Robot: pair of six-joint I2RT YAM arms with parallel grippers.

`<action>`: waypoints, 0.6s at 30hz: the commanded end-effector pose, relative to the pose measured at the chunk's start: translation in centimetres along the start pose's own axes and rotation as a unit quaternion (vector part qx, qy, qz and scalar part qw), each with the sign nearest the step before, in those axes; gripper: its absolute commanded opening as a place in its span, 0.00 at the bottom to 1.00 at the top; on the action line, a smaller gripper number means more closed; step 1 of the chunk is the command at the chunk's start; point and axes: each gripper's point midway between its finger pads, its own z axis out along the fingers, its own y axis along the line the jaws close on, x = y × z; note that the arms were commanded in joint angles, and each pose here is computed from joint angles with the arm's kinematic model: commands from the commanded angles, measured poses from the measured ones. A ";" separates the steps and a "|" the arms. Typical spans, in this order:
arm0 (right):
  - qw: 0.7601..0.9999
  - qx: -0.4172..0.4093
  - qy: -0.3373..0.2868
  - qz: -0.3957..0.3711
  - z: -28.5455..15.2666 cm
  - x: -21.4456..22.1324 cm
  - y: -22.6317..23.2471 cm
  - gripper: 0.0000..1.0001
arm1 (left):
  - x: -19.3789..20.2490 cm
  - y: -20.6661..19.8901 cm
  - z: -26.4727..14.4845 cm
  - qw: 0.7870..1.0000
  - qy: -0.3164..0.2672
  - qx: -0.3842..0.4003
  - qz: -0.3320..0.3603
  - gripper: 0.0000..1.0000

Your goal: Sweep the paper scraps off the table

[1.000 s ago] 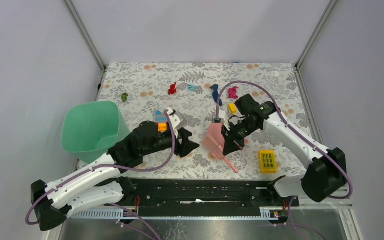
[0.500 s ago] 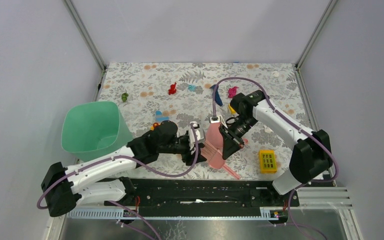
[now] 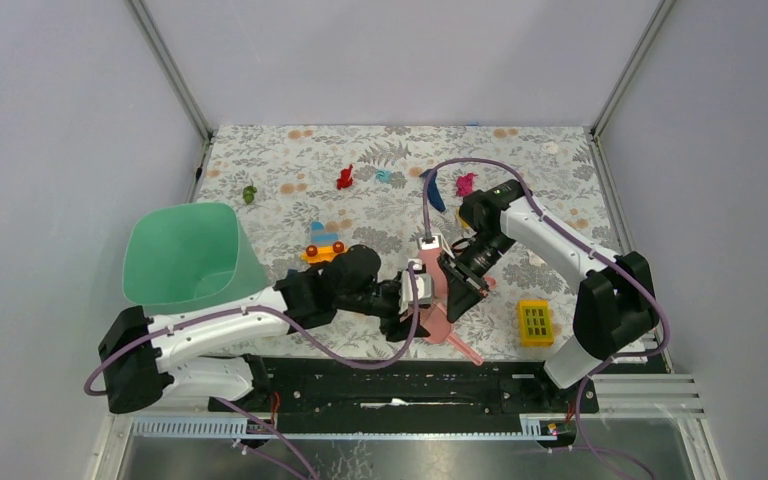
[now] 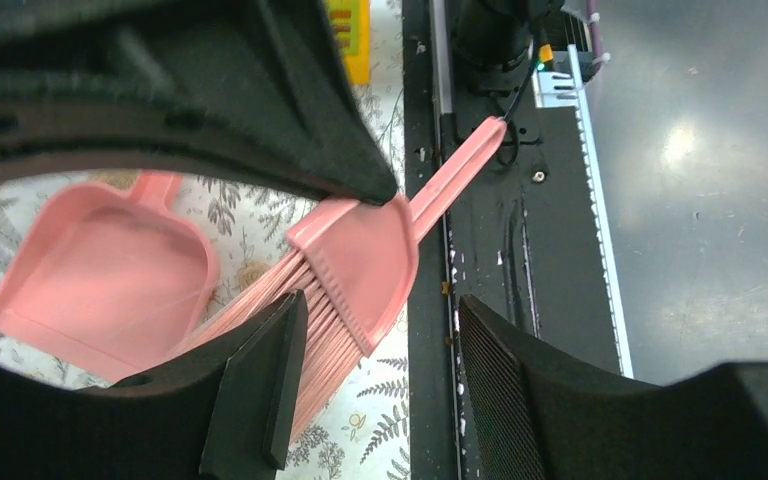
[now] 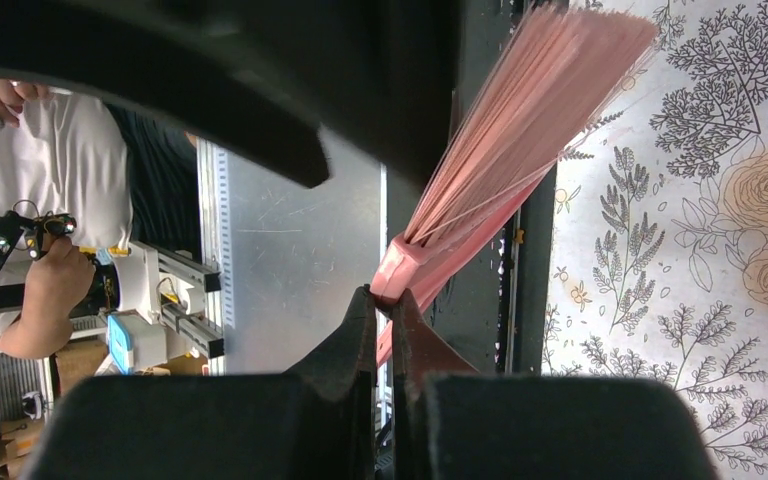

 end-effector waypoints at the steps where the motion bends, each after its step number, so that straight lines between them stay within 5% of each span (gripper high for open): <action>1: 1.000 -0.020 -0.012 -0.006 0.2 -0.7 0.7 0.00 | -8.8 -0.9 -2.1 0.991 -0.090 -0.016 0.103 0.63; 5: 1.000 -0.023 -0.010 -0.004 0.3 -0.8 0.5 0.00 | -10.3 -1.2 -2.0 0.990 -0.067 -0.010 0.124 0.61; 11: 0.999 -0.025 -0.018 -0.014 0.2 -1.6 1.0 0.00 | -6.6 -0.3 -0.1 0.990 0.023 -0.013 0.139 0.53; 18: 1.000 -0.026 -0.009 -0.013 0.5 -1.2 1.2 0.00 | -4.7 1.2 0.0 0.985 0.046 -0.050 0.156 0.53</action>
